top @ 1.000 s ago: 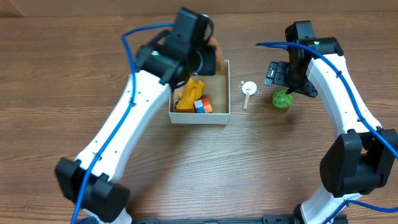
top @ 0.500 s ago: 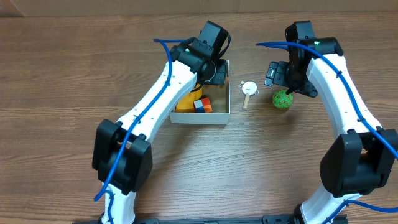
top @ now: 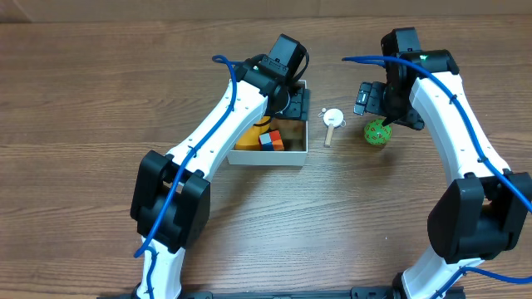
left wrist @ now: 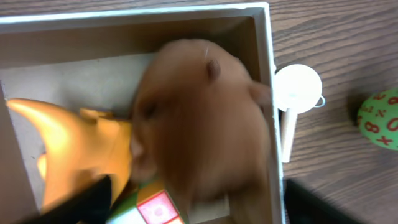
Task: Pack container
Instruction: 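Carry brown dog right into the box and release, then withdraw left gripper up and away from the box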
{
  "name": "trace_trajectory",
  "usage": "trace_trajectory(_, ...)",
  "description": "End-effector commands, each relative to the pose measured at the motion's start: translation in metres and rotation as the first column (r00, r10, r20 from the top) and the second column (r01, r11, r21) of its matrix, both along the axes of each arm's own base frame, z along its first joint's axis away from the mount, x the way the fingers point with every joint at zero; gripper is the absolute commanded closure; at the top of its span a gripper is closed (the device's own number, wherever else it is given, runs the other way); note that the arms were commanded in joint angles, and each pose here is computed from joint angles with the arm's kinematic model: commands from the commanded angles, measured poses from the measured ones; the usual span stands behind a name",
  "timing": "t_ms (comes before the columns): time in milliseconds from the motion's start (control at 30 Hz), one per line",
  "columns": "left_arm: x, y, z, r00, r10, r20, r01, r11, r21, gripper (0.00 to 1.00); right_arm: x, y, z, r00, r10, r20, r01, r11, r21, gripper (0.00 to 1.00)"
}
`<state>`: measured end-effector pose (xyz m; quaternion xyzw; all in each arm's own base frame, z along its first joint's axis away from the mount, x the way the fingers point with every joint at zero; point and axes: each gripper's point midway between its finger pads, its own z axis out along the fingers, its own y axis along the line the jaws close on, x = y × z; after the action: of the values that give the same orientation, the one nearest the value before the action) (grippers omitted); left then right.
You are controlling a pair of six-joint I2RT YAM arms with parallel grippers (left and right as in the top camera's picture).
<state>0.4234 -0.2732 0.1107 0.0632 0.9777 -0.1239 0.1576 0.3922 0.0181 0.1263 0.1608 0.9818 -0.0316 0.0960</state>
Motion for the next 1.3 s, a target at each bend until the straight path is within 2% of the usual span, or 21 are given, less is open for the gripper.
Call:
trace_trajectory(0,-0.002,-0.007,0.025,1.000,-0.017,0.016,0.017,0.999,-0.037,0.00,0.001,0.000,0.004,1.000,-0.001,0.014,0.001,1.000,0.002,0.00)
trace_trajectory(167,0.001,-0.001,0.067,0.994,0.003,0.112,0.002,0.999,-0.048,0.00,0.001,0.000,0.004,1.000,-0.001,0.014,0.001,1.000,0.002,0.00)
trace_trajectory(267,0.002,0.014,0.090,0.984,0.036,0.174,-0.035,0.999,-0.012,0.00,0.001,0.000,0.004,1.000,-0.001,0.014,0.001,1.000,0.002,0.00)
trace_trajectory(433,0.000,0.067,0.139,0.940,0.136,0.312,-0.172,0.981,0.092,0.00,0.001,0.000,0.004,1.000,-0.001,0.014,0.001,1.000,0.002,0.00)
trace_trajectory(567,-0.004,0.125,0.164,0.906,0.247,0.345,-0.305,0.944,0.125,0.00,0.001,0.000,0.004,1.000,-0.001,0.014,0.001,1.000,0.002,0.00)
trace_trajectory(833,-0.001,0.227,0.154,0.854,0.436,0.283,-0.495,0.849,0.186,0.00,0.003,0.000,0.004,1.000,0.003,0.020,-0.003,1.000,0.001,0.00)
trace_trajectory(967,-0.003,0.262,0.148,0.826,0.506,0.250,-0.555,0.809,0.196,0.00,0.050,0.005,0.019,0.975,0.004,0.221,-0.008,1.000,0.018,0.00)
trace_trajectory(1033,-0.005,0.275,0.147,0.813,0.530,0.243,-0.576,0.792,0.201,0.00,0.064,0.006,0.025,0.960,0.002,0.279,-0.009,1.000,0.024,0.00)
trace_trajectory(1267,-0.005,0.295,0.147,0.787,0.567,0.244,-0.613,0.764,0.201,0.00,0.039,-0.001,0.014,0.985,-0.005,0.172,0.003,1.000,0.007,0.00)
